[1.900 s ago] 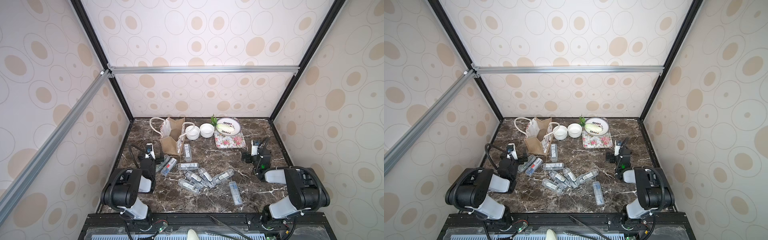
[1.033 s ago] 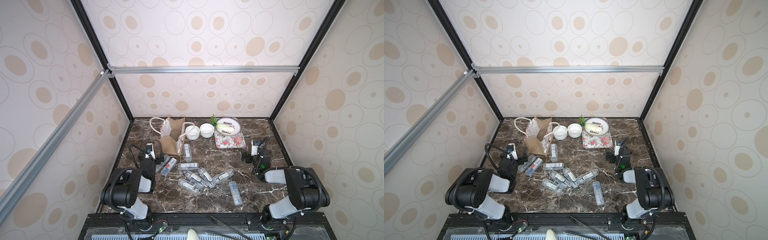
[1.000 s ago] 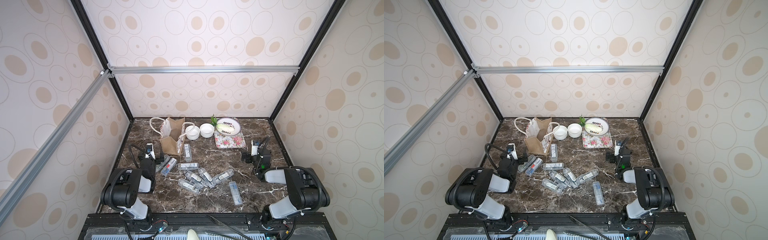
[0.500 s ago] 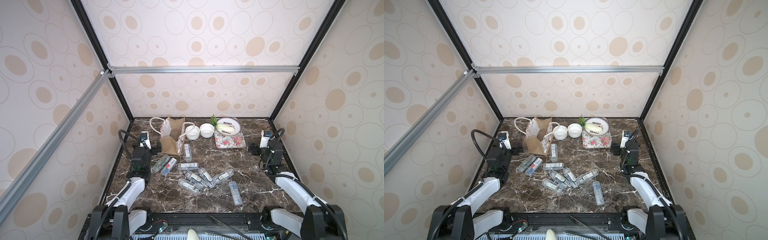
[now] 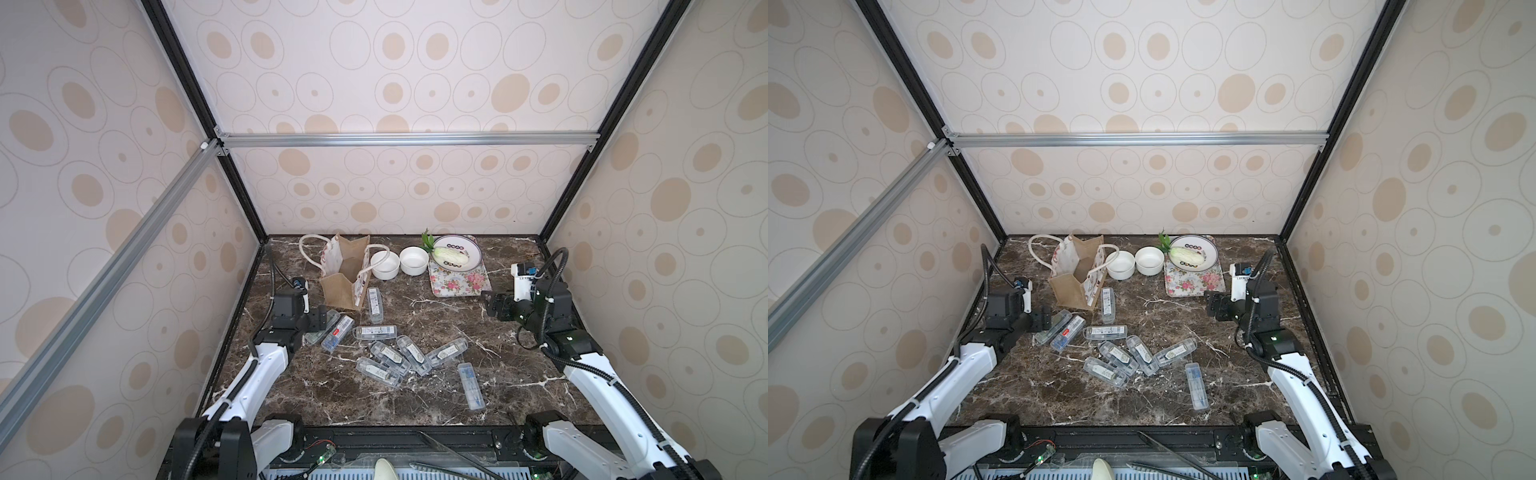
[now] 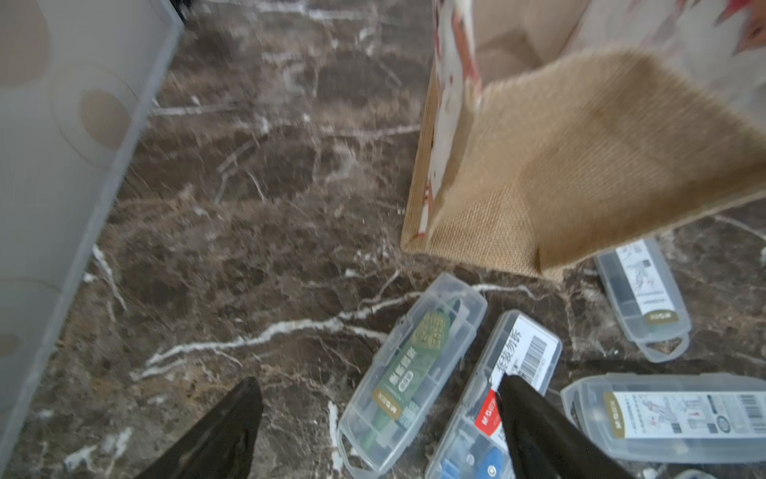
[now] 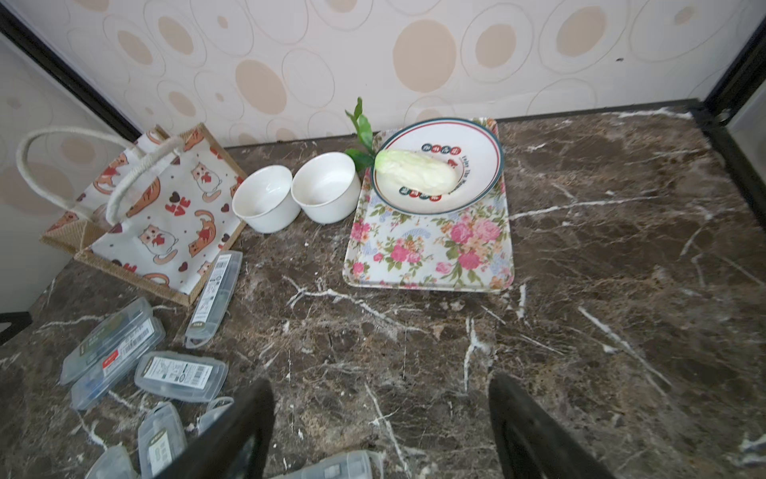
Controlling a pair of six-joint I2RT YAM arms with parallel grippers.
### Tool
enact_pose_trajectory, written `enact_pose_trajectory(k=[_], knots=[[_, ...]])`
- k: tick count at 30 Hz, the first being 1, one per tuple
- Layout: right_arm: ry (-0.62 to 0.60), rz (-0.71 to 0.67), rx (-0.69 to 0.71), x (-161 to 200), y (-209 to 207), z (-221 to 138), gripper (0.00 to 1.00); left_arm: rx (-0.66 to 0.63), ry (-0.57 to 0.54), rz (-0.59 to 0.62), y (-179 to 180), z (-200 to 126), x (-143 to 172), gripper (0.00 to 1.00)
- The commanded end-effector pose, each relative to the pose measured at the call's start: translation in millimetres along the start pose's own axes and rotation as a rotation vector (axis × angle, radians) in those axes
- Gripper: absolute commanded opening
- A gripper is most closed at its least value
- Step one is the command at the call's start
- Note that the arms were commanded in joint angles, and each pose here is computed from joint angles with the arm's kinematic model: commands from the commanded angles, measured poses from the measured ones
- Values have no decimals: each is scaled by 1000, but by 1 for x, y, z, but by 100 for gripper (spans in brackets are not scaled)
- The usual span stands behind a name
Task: Put the compass set into the canvas bag
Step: Pick up the compass set at the center of the board.
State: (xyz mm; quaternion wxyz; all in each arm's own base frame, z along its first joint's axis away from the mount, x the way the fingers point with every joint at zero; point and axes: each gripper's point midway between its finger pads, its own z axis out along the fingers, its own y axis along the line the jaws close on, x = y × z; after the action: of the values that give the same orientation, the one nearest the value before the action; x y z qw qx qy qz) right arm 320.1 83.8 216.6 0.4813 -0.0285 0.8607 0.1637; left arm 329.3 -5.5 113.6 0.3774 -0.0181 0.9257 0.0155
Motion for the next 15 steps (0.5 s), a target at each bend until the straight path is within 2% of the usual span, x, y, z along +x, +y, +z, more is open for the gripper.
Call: enact_pose_trajectory(k=[1,8,15], knots=[[67,13,-43,10,12,4,82,-11,126,-11,-2,6,14,87],[125,26,-63,24,16,14,81,-30,231,14,-3,34,19,87],[175,36,-71,31,18,15,82,8,326,47,-12,56,25,85]])
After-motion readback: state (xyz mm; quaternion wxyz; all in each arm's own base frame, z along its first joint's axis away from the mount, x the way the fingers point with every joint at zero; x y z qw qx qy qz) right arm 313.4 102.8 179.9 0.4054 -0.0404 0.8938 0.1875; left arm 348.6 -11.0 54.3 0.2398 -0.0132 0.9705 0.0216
